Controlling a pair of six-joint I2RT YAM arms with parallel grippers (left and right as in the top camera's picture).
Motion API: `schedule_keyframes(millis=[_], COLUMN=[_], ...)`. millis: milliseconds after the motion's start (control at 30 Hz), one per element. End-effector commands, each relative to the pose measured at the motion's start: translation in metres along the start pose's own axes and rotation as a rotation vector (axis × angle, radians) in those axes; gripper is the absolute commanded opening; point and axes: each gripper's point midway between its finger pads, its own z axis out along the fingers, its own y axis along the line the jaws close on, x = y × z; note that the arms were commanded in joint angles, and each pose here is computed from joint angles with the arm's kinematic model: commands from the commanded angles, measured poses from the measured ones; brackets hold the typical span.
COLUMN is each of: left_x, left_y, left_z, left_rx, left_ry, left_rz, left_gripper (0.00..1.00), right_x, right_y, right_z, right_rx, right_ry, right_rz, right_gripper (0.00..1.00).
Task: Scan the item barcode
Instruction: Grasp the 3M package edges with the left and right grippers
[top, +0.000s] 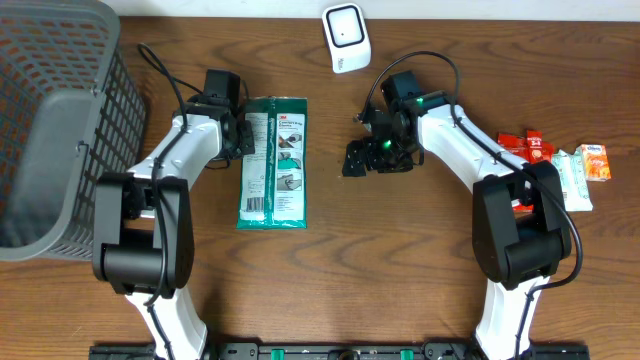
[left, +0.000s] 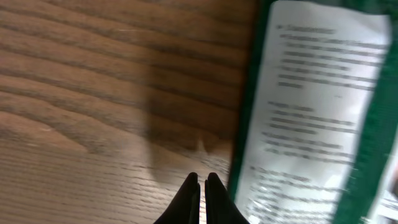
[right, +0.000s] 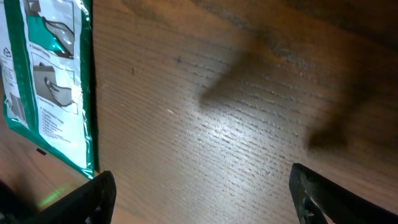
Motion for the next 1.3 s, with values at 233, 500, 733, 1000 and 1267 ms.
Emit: schedule_keyframes(millis=[233, 500, 733, 1000, 1267], left_x=[0.038, 0.07, 0.091, 0.103, 0.108], left_y=[-0.022, -0.045, -0.045, -0.062, -0.085], left_z=[0.035, 0.023, 0.016, 0.012, 0.011], left_rx=[0.13, 0.272, 0.263, 0.265, 0.279], left_ry=[0.165, 0.315, 0.403, 0.425, 0.407], left_rz=[0.005, -0.009, -0.01, 0.044, 0.114], left_gripper=[0.07, 0.07, 0.07, 0.08, 0.07], right_x=[0.0, 0.001, 0.021, 0.023, 0.022], right_y=[-0.001, 0.01, 0.012, 0.022, 0.026], right_z=[0.002, 0.0, 0.016, 0.034, 0.038], right_rx=[0.0, -0.093, -0.186, -0.32, -0.325], right_ry=[-0.006, 0.002, 0.05, 0.004, -0.01], right_rz=[0.047, 0.074, 0.174, 0.158, 0.132], right_gripper=[0.79, 0.77, 0.75, 0.7, 0.66])
